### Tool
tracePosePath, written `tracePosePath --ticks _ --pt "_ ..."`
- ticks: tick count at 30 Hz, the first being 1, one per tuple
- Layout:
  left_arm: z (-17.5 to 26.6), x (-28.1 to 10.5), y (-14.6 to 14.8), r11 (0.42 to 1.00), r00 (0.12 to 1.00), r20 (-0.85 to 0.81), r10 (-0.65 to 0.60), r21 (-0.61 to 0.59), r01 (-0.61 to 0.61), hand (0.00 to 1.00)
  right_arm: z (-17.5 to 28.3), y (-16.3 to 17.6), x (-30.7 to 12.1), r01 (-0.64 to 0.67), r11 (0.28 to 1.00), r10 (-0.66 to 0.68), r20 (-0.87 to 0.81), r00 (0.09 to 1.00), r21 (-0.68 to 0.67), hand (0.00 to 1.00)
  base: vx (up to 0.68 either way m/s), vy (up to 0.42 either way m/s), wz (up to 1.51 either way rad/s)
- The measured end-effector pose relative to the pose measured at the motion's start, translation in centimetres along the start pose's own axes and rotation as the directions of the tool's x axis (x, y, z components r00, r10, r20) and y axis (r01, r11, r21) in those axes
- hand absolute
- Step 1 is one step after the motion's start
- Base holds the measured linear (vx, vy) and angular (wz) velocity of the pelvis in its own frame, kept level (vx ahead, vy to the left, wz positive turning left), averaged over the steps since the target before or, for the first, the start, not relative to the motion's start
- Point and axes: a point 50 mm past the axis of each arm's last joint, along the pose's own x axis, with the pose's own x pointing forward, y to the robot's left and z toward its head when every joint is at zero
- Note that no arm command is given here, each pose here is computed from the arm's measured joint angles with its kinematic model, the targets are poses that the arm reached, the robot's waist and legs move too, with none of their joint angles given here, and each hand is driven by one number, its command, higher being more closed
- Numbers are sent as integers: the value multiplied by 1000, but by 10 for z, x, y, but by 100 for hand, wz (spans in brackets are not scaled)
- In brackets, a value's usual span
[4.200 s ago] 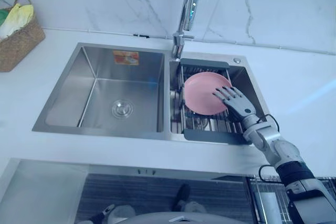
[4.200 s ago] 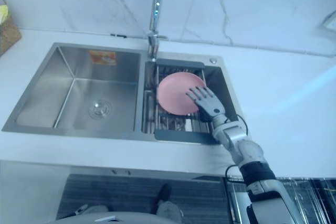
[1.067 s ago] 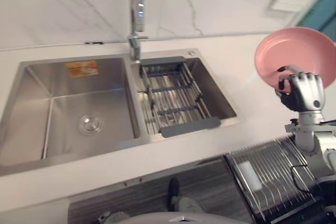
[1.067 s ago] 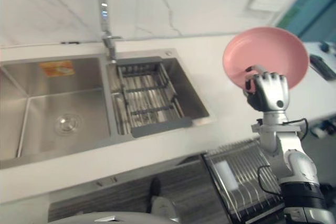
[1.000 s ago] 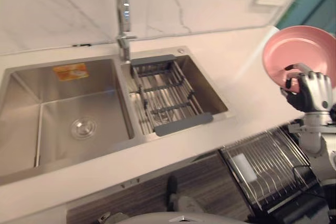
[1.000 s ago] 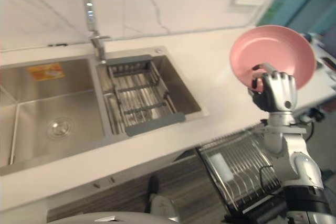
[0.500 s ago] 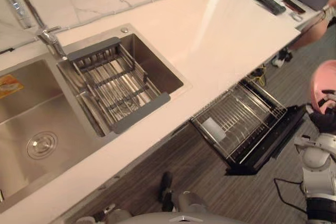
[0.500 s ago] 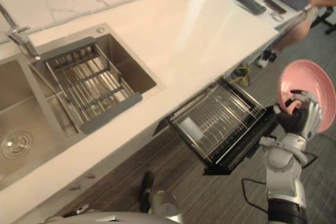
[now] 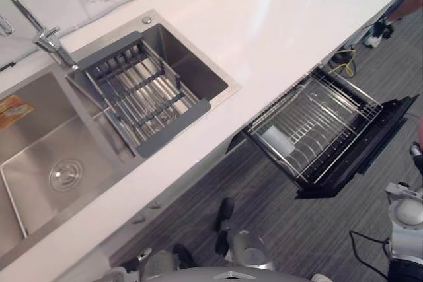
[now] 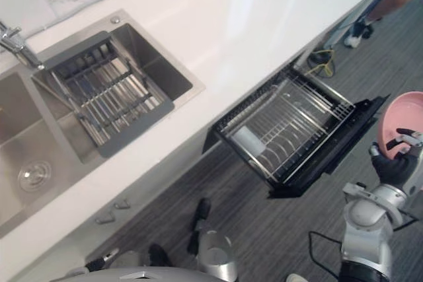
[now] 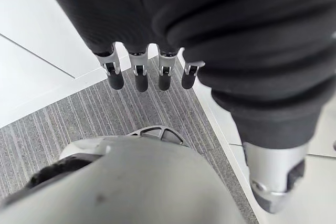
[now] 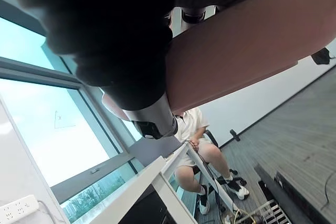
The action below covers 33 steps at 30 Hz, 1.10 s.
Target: Walk over to the sink, pick up the cup, carry it to the dishwasher, place the cup inside the dishwasher, then close the dishwasher door
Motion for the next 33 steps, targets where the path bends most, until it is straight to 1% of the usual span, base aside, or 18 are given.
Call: tracePosePath --ticks 6,10,14,20,22,26,29,33 --pt "4 0 -2 1000 1000 24 -12 6 11 0 7 14 0 -31 999 31 -13 999 26 100 -48 116 16" --pt "6 0 -6 999 999 30 -27 34 26 0 7 23 7 -40 999 42 -39 998 34 100 -11 99 10" --pt "11 0 -13 998 998 50 -48 52 45 0 17 39 15 -104 994 105 -20 994 36 100 -15 103 3" --pt "14 0 -19 994 996 59 -66 88 61 0 18 43 27 -142 990 143 -31 989 26 100 -18 88 6" --pt "14 -1 -20 994 995 60 -75 82 70 0 19 44 31 -155 987 156 -30 987 41 100 -45 97 5" --pt "22 -1 -24 992 993 74 -92 93 85 0 31 45 50 -121 988 124 -24 992 100 100 -61 103 12" --pt "25 -1 -28 990 990 79 -113 98 105 0 40 44 68 -107 989 110 -30 993 105 100 -66 76 12" --pt "25 -1 -30 988 988 80 -133 88 126 0 52 42 89 -118 989 119 -7 993 92 100 -49 53 7"
